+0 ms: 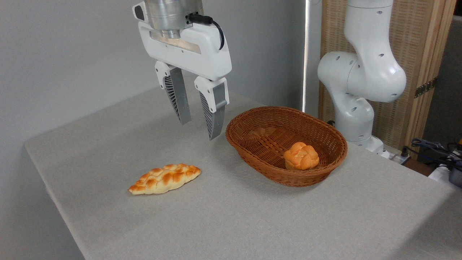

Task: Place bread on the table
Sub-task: 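Move the open gripper over the wicker basket toward the orange roll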

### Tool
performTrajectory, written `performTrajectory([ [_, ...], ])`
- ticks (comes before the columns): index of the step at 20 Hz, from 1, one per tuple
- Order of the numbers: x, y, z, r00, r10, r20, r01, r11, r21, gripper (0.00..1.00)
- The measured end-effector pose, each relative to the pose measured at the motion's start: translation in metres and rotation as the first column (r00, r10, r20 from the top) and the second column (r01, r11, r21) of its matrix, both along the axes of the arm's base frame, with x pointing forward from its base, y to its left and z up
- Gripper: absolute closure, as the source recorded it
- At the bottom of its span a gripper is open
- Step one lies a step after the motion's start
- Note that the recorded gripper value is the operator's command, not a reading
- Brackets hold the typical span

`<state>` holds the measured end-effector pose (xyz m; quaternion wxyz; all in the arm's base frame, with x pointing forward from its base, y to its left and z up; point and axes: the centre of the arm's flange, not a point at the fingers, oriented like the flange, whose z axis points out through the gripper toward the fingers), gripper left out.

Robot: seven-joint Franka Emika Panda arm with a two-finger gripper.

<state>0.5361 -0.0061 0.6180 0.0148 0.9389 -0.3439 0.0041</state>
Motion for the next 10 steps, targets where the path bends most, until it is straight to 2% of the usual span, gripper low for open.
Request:
performTrajectory([
  [10,-0.0001,0.0000,-0.0005,1.000,-0.005,-0.001,0.005,1.000,0.000,0.00],
])
